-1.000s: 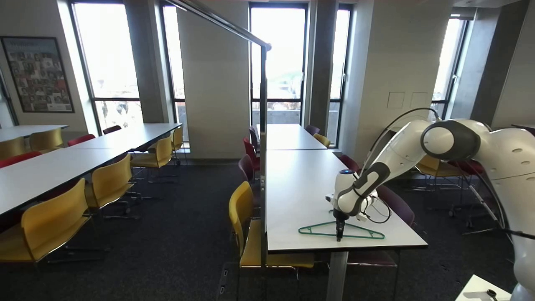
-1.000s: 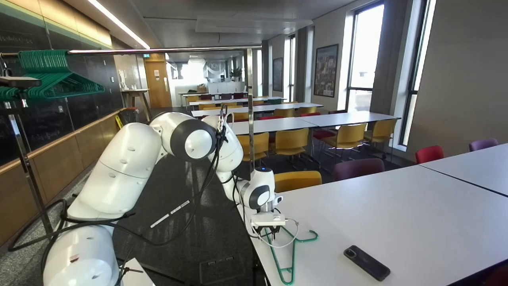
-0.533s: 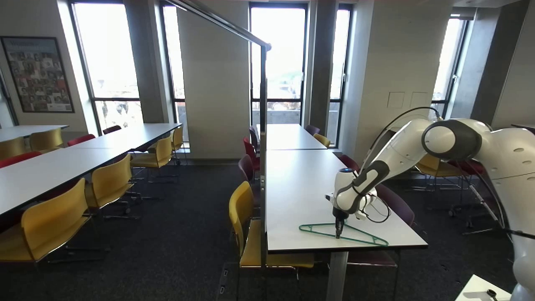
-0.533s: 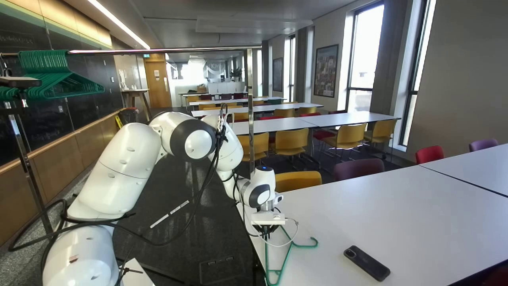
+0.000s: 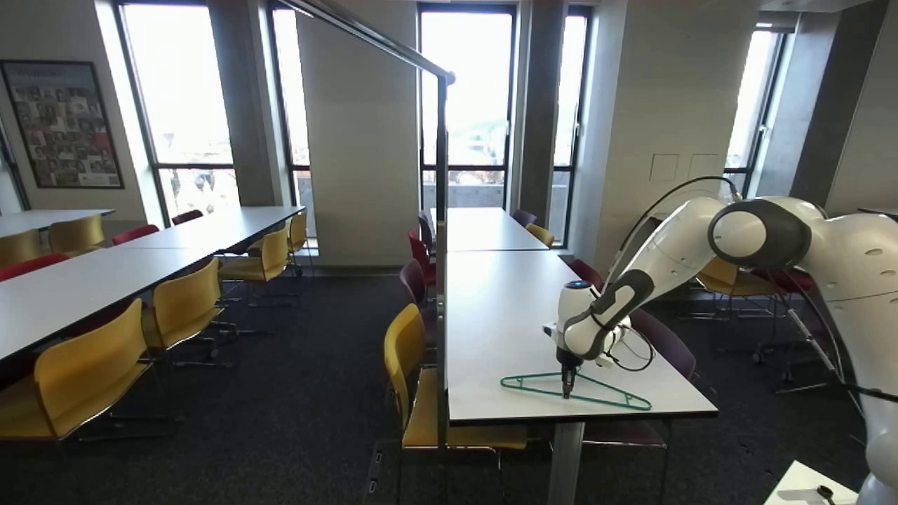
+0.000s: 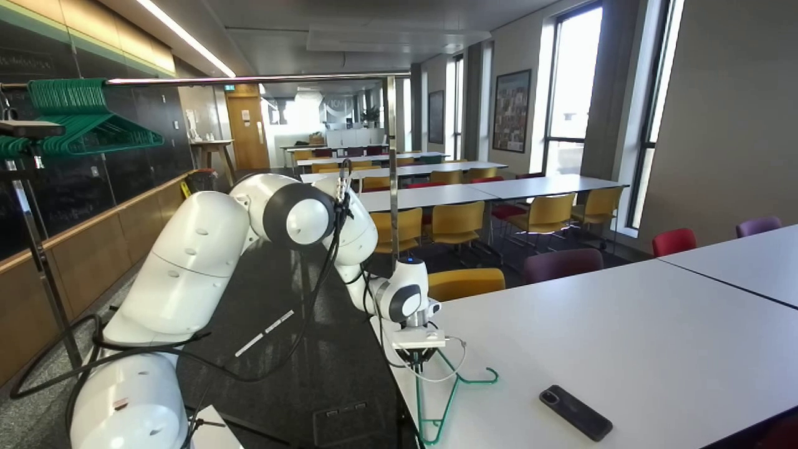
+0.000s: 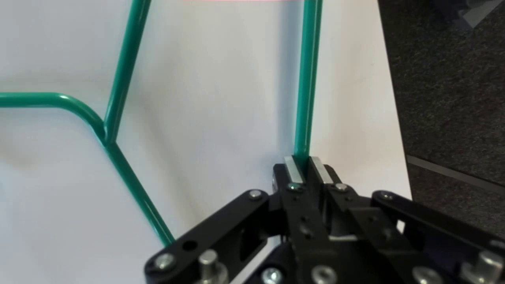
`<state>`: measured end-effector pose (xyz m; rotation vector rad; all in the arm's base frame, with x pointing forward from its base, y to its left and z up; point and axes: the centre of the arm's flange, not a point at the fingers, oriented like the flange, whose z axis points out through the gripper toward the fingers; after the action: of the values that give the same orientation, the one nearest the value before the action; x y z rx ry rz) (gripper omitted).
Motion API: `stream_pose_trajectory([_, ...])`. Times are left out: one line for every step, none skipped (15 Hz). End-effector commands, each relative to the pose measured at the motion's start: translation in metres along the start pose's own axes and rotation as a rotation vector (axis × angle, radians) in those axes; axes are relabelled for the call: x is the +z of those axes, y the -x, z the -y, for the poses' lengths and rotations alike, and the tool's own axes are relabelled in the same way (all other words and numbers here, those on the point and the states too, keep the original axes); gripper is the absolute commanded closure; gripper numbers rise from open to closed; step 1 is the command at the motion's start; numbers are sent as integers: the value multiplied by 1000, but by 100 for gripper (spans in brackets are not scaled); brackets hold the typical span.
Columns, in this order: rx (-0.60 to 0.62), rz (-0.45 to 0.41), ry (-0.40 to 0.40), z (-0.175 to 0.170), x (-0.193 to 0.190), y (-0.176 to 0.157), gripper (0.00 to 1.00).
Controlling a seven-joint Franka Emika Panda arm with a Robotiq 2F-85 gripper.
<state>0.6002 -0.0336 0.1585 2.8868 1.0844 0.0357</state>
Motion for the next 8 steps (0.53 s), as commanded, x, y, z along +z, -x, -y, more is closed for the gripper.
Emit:
stream_pose_trajectory([-48,18,70,38,-56,-3,97])
stream_pose_trajectory([-74,10,91,50,-70,-7,97])
stream_pose_trajectory([-97,5,112,61,-84,-12,97])
stream_pose_trajectory([-121,-3,138,73,-97,-16,97])
stream_pose_trajectory([-141,-16,169,86,-110,-20,97])
stream_pose_trajectory([-160,-23,197,96,-123,-24,97])
stream_pose_trajectory([-177,-34,226,106,-136,-28,97])
stream_pose_trajectory([-189,-45,258,116,-149,-31,97])
